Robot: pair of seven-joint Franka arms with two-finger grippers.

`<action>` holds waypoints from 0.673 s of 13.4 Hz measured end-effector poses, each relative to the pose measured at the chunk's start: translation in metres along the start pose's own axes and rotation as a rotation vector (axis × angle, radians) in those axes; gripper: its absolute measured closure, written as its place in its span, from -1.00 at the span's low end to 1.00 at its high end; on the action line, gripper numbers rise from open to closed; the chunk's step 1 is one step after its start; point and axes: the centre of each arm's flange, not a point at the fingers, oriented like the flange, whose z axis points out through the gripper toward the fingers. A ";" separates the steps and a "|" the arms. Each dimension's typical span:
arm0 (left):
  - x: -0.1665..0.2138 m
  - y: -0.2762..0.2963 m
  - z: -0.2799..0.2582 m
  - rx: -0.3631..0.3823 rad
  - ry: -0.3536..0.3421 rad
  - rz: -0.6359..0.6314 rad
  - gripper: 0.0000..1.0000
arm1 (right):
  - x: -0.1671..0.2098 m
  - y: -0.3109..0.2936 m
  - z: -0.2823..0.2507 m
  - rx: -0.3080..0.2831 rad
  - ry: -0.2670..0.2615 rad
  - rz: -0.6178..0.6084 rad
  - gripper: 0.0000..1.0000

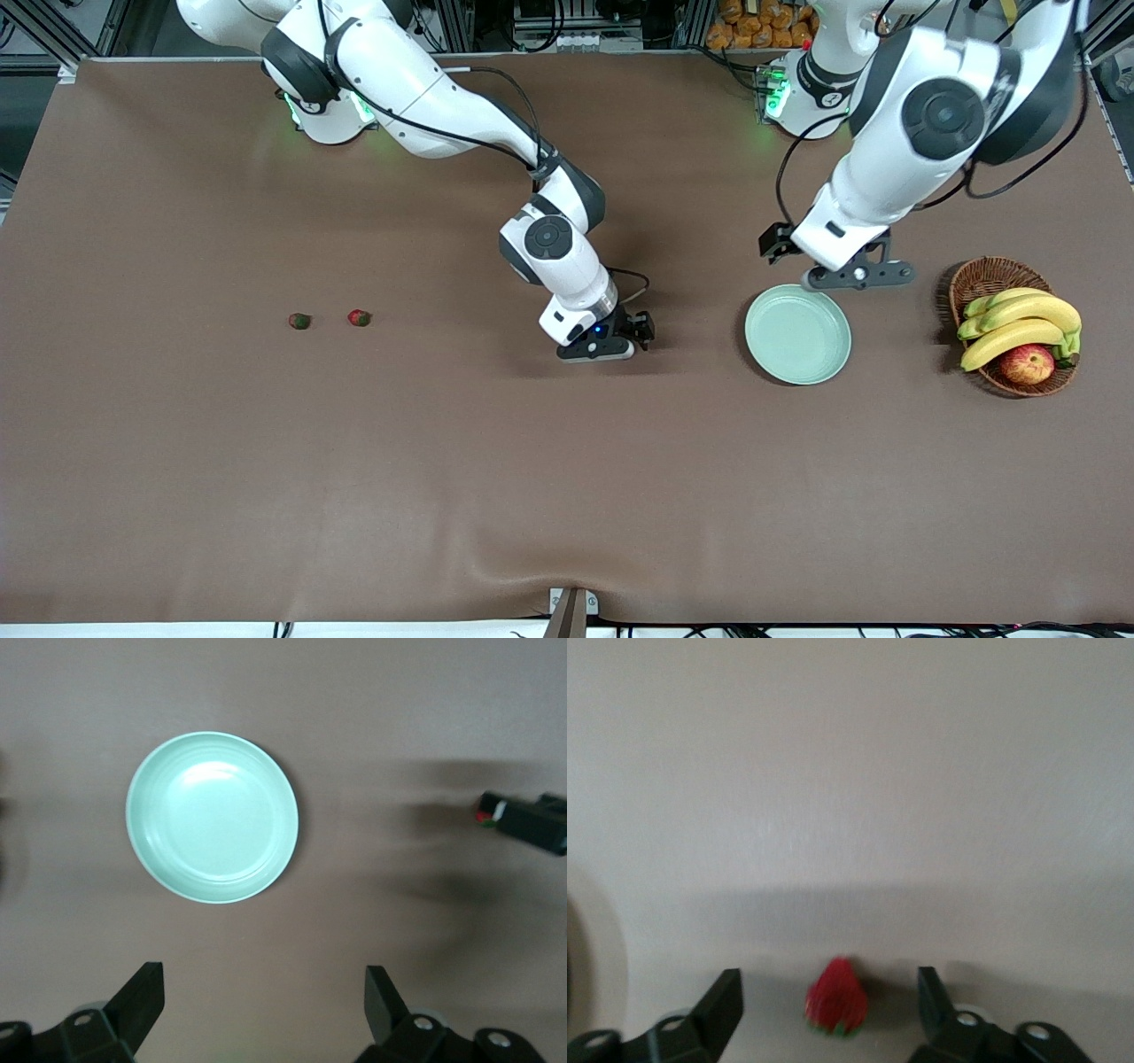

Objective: Collect all strawberries into plate
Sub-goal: 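Grasp the strawberry with the left gripper while the right gripper opens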

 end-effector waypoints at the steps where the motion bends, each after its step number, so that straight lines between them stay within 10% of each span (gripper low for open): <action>1: 0.003 0.008 0.012 -0.008 0.002 0.013 -1.00 | 0.017 0.005 -0.013 -0.009 0.009 0.016 -1.00; 9: 0.042 0.141 0.091 -0.050 0.034 0.184 -1.00 | 0.166 0.129 -0.173 -0.184 -0.074 0.036 -1.00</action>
